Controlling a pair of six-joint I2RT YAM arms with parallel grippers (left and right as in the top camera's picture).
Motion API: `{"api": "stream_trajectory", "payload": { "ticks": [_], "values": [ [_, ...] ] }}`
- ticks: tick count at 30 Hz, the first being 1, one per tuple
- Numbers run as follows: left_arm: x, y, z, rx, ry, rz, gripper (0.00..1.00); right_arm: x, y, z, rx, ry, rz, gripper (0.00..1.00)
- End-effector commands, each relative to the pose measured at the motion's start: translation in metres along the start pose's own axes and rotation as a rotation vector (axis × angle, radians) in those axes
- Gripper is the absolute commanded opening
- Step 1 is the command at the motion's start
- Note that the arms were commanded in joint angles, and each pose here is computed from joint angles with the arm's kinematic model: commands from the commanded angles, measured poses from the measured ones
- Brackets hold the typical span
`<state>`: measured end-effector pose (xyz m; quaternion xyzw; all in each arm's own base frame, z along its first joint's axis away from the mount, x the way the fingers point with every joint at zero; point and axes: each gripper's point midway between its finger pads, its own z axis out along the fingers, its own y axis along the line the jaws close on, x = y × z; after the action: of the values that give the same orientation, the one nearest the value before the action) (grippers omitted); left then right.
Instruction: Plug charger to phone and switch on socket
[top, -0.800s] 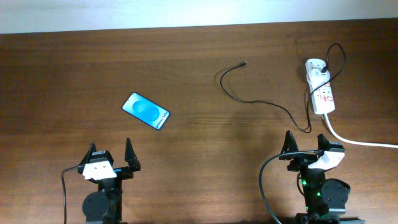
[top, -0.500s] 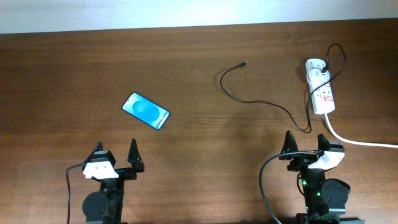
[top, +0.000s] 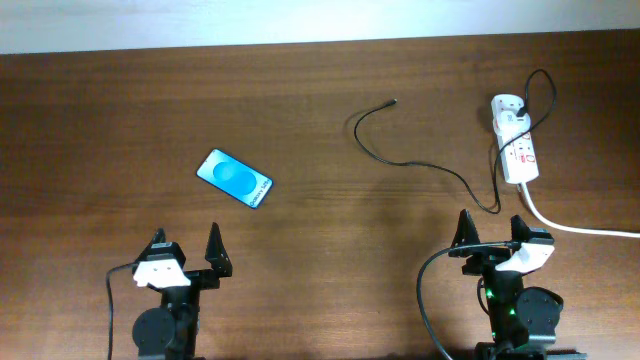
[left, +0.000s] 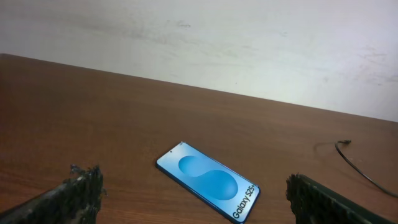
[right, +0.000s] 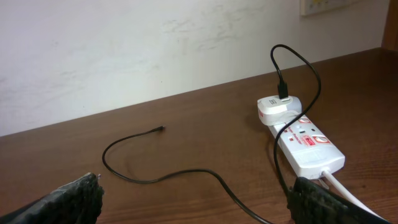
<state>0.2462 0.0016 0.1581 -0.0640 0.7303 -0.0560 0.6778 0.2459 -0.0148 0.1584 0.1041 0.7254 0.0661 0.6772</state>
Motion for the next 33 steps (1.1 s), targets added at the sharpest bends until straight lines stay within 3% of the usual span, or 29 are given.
{"api": "stream_trajectory", "payload": {
  "ticks": [1, 16, 21, 26, 33],
  "values": [
    [0.002, -0.003, 0.0, 0.018, 0.005, -0.009, 0.99, 0.002, -0.001, 0.0, 0.003, 0.0, 0.004, 0.99],
    [0.002, -0.003, 0.0, 0.018, 0.006, -0.009, 0.99, 0.002, -0.001, 0.0, 0.003, 0.0, 0.004, 0.99],
    [-0.004, 0.018, -0.001, -0.101, -0.025, -0.01, 0.99, 0.002, -0.001, 0.0, 0.003, 0.0, 0.004, 0.99],
    [-0.007, -0.001, -0.003, 0.001, 0.007, -0.01, 0.99, 0.002, -0.001, 0.0, 0.003, 0.0, 0.004, 0.99],
    [-0.071, -0.012, -0.01, -0.029, 0.176, -0.012, 0.99, 0.002, -0.001, 0.0, 0.003, 0.0, 0.004, 0.99]
  ]
}}
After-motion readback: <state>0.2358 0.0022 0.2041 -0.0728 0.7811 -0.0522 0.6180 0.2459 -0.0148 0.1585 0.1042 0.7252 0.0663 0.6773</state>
